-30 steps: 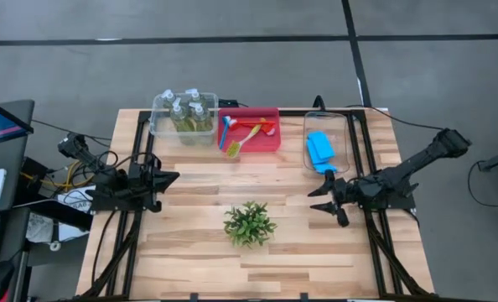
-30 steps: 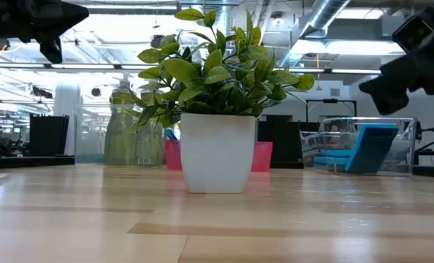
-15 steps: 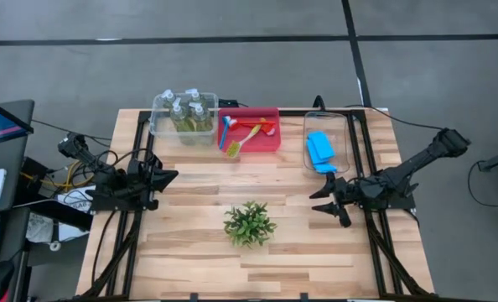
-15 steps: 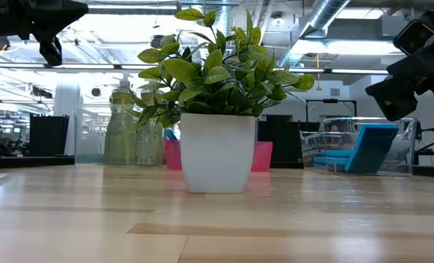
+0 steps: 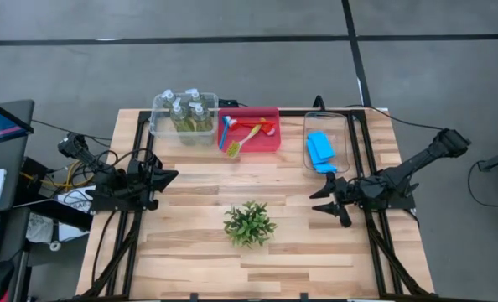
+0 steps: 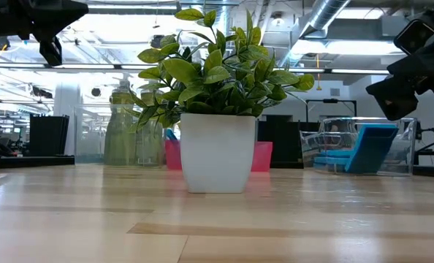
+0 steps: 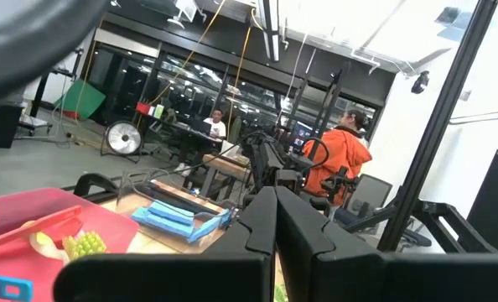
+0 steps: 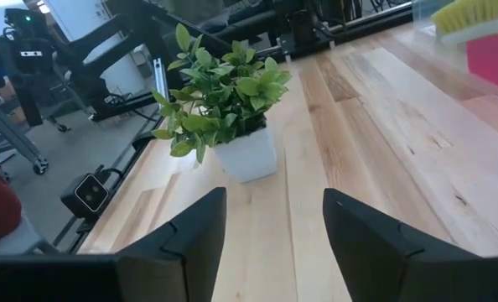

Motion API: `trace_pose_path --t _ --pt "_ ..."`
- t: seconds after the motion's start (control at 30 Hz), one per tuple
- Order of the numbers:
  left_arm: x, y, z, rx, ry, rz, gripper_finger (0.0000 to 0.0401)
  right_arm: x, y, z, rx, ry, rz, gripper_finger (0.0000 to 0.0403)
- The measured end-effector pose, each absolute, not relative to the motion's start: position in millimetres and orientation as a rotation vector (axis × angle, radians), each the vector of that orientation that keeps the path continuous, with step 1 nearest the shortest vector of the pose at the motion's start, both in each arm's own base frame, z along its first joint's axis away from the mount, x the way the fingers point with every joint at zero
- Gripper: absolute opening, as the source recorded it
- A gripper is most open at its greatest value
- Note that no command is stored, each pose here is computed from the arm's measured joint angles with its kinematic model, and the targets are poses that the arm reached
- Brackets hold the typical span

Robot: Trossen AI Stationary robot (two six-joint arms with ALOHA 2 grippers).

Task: Pick & Place Kitchen Sink Supplies
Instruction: Return to Home Position

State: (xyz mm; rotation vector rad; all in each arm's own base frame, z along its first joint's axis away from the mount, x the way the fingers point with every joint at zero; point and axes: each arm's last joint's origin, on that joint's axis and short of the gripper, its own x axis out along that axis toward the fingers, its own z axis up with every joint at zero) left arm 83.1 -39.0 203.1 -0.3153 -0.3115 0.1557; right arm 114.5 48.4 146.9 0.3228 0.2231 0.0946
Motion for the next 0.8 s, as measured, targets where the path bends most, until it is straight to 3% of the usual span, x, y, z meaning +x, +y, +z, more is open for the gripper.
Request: trace_pose_path --t 0.8 --pt "83.1 -39.0 203.2 -0.316 -0.312 0.155 0.0004 114.5 48.4 146.8 0.324 0.223 0.095 0.0194"
